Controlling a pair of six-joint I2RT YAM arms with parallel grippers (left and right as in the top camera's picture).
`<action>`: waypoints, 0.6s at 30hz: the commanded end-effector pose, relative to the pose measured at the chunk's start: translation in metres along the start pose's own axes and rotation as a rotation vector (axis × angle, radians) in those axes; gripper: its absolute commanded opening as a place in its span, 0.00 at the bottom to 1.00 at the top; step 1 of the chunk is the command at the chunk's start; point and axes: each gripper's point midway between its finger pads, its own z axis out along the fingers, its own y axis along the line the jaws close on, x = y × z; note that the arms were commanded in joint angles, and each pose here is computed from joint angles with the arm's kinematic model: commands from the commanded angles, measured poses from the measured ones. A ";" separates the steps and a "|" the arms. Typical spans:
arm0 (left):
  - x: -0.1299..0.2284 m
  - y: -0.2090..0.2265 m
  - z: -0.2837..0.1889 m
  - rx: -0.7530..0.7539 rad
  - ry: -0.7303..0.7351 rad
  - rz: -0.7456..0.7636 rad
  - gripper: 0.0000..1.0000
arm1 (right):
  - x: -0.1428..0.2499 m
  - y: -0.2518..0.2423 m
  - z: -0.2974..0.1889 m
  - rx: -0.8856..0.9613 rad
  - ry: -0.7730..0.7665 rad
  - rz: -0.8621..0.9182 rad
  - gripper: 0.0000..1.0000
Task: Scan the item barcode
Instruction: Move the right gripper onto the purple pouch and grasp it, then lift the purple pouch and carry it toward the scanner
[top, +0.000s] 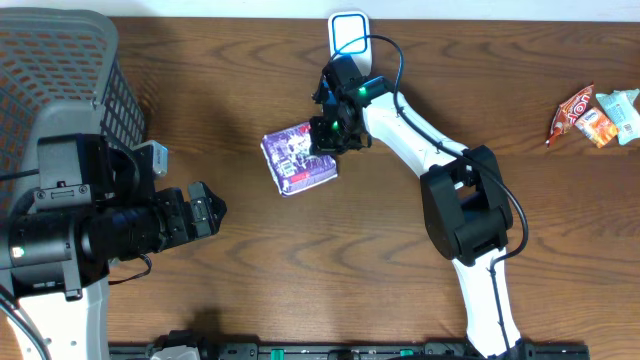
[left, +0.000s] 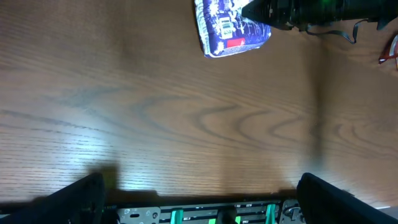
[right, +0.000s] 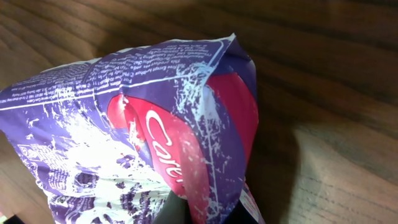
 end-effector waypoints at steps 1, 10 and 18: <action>0.001 0.000 0.000 0.003 0.005 0.000 0.98 | -0.008 -0.004 -0.022 0.048 -0.050 -0.015 0.01; 0.001 0.000 0.000 0.003 0.005 0.000 0.98 | -0.025 -0.003 -0.094 0.218 -0.236 -0.051 0.01; 0.001 0.000 0.000 0.003 0.005 0.000 0.98 | -0.027 -0.019 -0.103 0.409 -0.297 -0.048 0.01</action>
